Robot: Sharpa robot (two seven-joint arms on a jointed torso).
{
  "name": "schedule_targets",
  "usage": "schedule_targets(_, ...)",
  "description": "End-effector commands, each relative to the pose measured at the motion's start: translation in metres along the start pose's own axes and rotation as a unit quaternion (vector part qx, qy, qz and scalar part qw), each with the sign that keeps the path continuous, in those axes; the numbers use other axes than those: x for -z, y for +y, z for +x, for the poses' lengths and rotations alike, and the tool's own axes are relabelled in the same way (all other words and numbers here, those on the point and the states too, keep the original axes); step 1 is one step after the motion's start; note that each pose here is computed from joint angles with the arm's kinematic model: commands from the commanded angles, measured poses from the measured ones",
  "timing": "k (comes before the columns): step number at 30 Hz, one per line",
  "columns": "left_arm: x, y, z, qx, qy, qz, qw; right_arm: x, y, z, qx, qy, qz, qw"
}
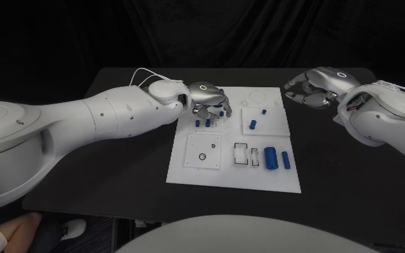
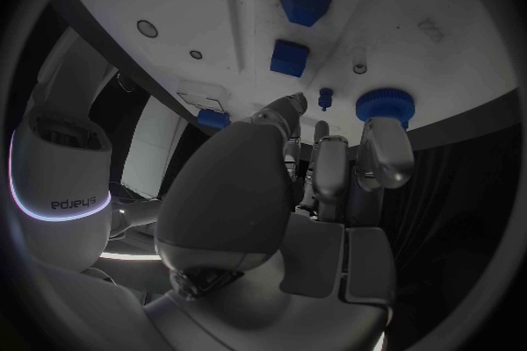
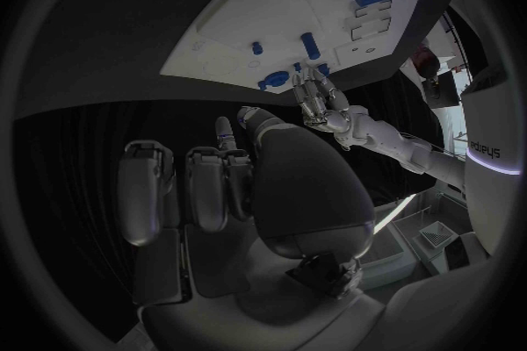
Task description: Assemble the parts on the task board
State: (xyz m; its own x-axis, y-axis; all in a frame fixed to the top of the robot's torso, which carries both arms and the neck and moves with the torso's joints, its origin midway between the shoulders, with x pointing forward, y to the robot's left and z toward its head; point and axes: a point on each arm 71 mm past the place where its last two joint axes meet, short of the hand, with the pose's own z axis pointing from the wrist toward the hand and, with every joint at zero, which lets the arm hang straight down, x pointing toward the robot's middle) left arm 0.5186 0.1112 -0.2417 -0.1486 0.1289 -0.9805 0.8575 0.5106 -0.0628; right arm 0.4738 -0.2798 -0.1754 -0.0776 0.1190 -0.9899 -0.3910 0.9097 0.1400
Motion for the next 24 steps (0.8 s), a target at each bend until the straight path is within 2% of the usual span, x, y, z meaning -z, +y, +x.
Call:
schedule_targets(1,-0.0021,0.0009,0.0034,-0.005,0.006,-0.003,1.0,0.0002,0.0,-0.0004,-0.001,-0.007,0.001,1.0)
schedule_targets(12,-0.0058,0.0043,0.0084,-0.007,0.004,-0.014,1.0,-0.0008,0.0006,0.0001,0.0,-0.005,0.002,1.0)
schedule_targets(24,-0.0085,0.0058,0.0095,-0.009,0.002,-0.019,1.0,-0.0014,0.0008,0.0008,0.0,-0.001,0.004,1.0)
